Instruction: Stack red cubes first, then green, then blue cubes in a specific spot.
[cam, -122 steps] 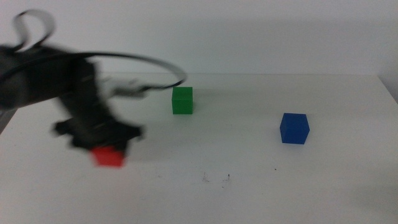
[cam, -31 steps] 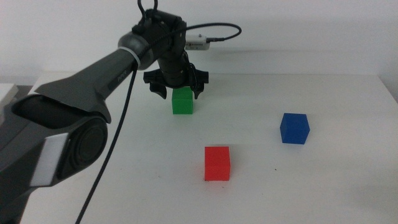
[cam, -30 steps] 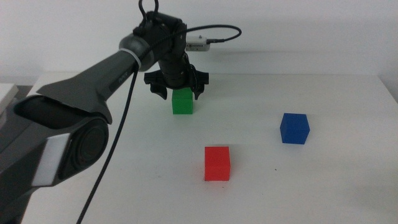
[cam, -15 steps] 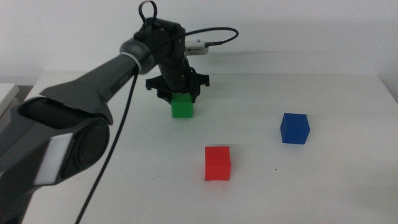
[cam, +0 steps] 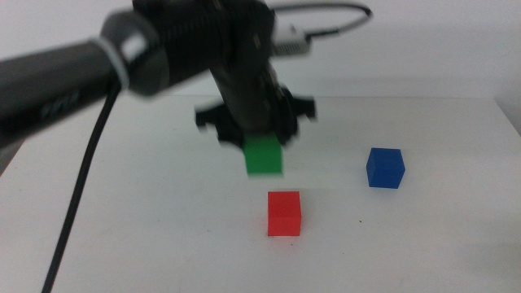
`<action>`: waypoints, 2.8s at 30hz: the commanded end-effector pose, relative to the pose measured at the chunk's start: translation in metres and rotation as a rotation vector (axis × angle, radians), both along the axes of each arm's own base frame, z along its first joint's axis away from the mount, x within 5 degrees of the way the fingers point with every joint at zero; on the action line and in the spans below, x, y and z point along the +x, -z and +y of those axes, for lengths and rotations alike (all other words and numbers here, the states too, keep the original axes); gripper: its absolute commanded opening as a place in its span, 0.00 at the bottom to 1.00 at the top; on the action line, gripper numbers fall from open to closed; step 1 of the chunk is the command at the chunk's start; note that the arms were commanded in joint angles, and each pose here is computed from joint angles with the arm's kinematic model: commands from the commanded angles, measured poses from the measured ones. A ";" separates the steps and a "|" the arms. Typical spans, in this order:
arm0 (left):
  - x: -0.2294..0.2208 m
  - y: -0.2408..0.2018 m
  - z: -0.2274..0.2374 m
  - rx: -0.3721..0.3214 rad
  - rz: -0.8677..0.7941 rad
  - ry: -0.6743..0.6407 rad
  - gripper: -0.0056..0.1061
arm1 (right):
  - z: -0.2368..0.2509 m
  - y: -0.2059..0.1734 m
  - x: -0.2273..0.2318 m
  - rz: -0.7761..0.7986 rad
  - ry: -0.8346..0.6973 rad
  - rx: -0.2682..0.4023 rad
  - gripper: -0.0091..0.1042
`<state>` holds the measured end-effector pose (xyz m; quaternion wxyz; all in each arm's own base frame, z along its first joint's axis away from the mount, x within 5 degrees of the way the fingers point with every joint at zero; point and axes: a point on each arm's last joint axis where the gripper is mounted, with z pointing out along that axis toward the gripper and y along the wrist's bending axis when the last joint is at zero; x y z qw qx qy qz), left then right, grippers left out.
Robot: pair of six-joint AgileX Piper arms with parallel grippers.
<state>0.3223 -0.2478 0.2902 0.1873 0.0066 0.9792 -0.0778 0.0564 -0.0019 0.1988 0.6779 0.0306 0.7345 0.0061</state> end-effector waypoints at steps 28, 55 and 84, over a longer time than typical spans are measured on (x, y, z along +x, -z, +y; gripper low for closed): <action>-0.018 0.063 -0.038 0.002 0.013 -0.039 0.22 | -0.001 0.000 0.000 -0.010 0.009 -0.011 0.90; -0.018 0.070 -0.041 0.015 0.031 0.030 0.70 | -0.001 0.000 0.000 -0.010 0.009 -0.011 0.90; -0.216 -0.151 0.157 -0.138 -0.635 0.466 0.89 | -0.001 0.000 0.000 -0.010 0.009 -0.011 0.90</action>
